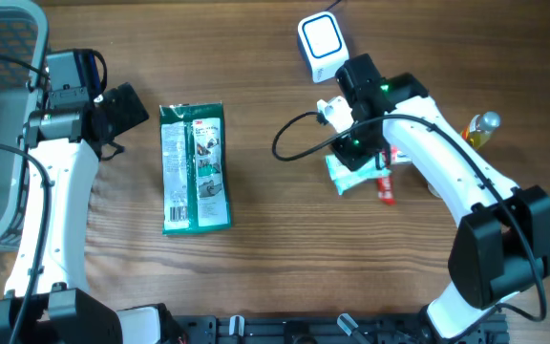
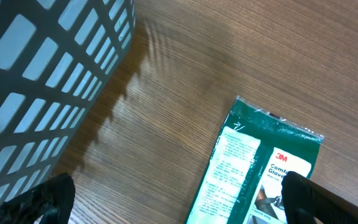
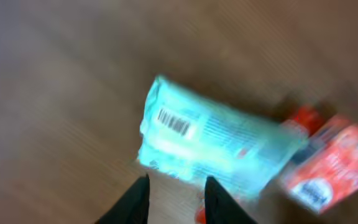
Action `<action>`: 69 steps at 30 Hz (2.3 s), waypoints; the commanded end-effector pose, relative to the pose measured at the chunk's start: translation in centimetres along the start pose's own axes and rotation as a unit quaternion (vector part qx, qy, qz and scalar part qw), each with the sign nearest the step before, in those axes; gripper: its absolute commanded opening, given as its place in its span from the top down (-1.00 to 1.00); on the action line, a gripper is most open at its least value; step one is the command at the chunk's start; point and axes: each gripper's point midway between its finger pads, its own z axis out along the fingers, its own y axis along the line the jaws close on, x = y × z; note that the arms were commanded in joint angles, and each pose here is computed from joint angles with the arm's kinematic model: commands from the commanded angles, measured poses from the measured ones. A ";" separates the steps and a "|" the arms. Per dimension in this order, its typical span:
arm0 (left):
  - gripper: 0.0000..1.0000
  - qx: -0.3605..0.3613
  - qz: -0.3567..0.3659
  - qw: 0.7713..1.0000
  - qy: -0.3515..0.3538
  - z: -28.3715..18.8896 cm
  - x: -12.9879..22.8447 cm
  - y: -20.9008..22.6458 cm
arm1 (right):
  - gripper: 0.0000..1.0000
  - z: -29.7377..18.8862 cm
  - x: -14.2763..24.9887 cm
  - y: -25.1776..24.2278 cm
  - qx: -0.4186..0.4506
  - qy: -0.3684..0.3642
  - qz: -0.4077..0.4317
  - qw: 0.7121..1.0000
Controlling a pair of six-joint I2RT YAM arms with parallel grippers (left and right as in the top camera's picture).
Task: Scan the item barcode
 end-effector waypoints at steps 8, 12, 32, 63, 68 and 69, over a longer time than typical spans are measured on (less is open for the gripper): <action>-1.00 -0.001 -0.009 1.000 -0.005 -0.2 -0.4 0.2 | 0.73 0.0 -6.0 -2.1 0.001 -0.131 0.328 0.935; -1.00 -0.001 -0.009 1.000 -0.005 -0.2 -0.4 0.2 | 0.68 1.8 -5.8 -2.1 0.001 -0.112 0.337 0.935; -1.00 -0.001 -0.010 1.000 -0.005 -0.2 -0.4 0.2 | 0.45 6.1 4.2 0.1 0.022 0.132 0.278 0.951; -1.00 0.002 -0.011 1.000 -0.014 -0.2 -0.8 0.0 | 0.09 6.2 -10.0 12.7 -0.135 -0.100 0.196 0.966; -1.00 0.012 -0.011 1.000 -0.010 -0.2 -0.7 -0.3 | 0.08 6.2 -10.1 12.7 -0.135 -0.103 0.196 0.966; -1.00 0.040 -0.008 0.999 0.023 -0.2 0.8 -1.2 | 0.07 6.2 -10.1 12.7 -0.135 -0.103 0.196 0.966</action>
